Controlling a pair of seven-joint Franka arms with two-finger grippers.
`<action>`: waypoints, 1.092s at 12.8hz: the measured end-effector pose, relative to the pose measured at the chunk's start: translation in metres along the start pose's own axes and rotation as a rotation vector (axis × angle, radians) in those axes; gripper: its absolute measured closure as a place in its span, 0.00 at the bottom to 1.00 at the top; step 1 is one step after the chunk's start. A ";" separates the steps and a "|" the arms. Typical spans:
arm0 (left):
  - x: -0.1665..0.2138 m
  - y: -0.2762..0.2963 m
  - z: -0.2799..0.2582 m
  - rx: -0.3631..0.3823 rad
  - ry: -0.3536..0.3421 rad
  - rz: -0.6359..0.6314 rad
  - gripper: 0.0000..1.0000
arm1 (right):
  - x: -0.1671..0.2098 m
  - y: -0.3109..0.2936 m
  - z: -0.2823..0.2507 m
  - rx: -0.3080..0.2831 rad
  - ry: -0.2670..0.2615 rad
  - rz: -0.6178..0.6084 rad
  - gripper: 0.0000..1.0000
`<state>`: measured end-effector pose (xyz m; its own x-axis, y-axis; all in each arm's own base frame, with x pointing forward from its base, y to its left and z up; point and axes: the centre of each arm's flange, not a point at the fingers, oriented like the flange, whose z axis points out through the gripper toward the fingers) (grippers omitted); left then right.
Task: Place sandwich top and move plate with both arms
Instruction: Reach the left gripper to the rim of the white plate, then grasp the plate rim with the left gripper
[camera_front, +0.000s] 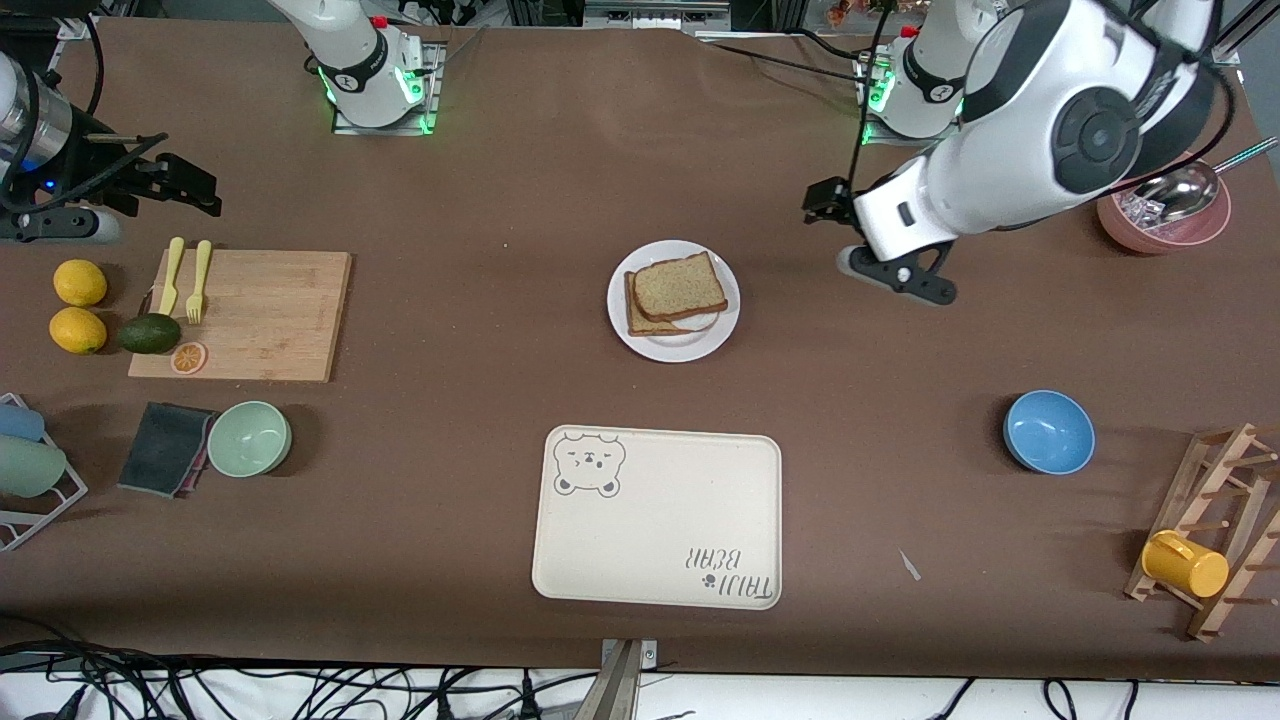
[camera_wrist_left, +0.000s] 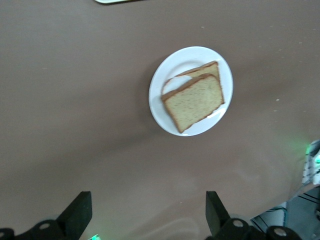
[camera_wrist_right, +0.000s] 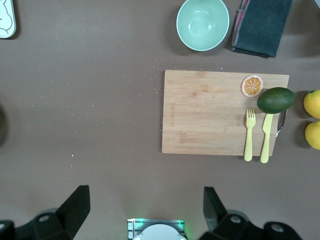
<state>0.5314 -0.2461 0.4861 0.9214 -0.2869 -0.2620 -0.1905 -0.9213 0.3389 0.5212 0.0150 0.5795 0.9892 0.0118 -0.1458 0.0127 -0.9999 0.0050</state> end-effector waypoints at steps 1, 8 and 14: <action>0.011 0.001 0.015 -0.024 -0.010 -0.001 0.00 | 0.000 0.001 0.000 0.000 0.000 0.001 0.00; 0.094 -0.049 0.156 -0.277 -0.096 0.088 0.00 | 0.000 0.001 0.000 0.001 0.001 0.002 0.00; 0.125 -0.085 0.237 -0.400 -0.036 0.202 0.02 | 0.000 0.002 0.000 0.001 0.001 0.003 0.00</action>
<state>0.5825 -0.2655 0.2108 0.8654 -0.4661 -0.1839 -0.2127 -0.6739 0.7075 0.5215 0.0132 0.5795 0.9894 0.0086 -0.1453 0.0094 -0.9999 0.0048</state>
